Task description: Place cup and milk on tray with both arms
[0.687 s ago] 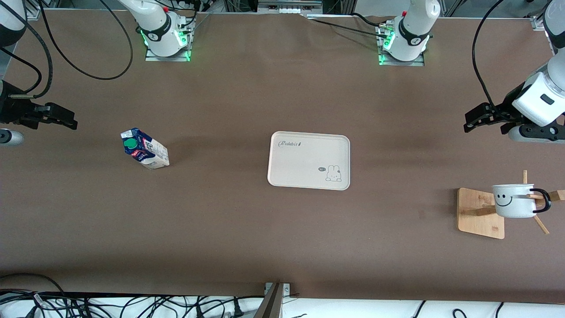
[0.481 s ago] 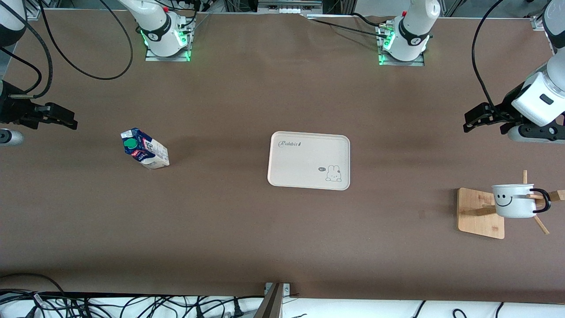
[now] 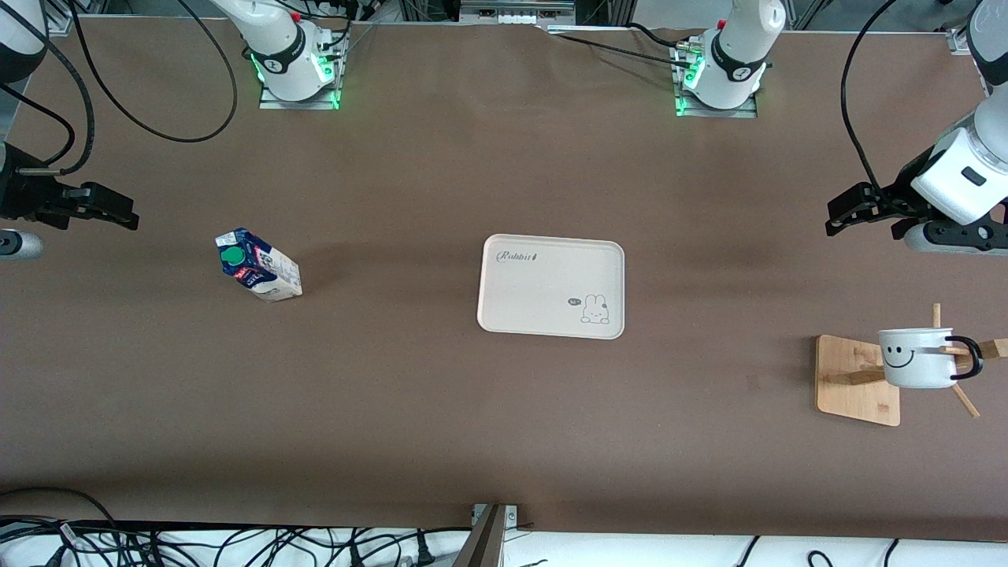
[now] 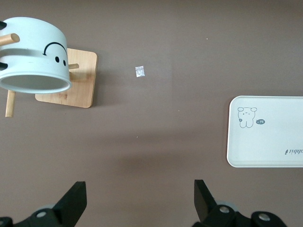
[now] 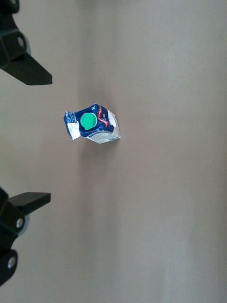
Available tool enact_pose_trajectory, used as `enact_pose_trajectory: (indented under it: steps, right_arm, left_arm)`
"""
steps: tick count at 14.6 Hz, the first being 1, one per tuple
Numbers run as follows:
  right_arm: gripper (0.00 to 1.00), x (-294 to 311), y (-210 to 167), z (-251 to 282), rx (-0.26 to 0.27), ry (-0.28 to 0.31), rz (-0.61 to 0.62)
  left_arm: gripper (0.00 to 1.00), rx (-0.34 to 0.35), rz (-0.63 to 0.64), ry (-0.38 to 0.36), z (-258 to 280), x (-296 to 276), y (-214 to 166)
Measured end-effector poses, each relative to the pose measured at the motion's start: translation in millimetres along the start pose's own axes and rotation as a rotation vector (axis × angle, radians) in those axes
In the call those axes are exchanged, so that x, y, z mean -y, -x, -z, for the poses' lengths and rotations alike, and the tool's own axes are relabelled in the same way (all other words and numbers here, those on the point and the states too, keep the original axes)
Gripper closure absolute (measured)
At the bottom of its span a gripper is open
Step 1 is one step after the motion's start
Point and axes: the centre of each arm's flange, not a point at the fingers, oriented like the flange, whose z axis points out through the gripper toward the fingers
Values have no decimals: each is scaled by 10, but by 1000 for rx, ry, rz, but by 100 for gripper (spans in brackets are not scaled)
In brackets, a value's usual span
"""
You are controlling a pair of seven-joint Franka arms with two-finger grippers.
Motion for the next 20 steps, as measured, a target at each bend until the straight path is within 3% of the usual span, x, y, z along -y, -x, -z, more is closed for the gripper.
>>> enact_pose_trajectory:
  steps: [13, 20]
  right_arm:
    - [0, 78, -32, -68, 14, -1, 4]
    - [0, 577, -341, -726, 102, 5, 81]
  left_arm:
    - [0, -2, -1, 0, 10, -6, -2]
    - [0, -4, -4, 0, 19, -20, -3]
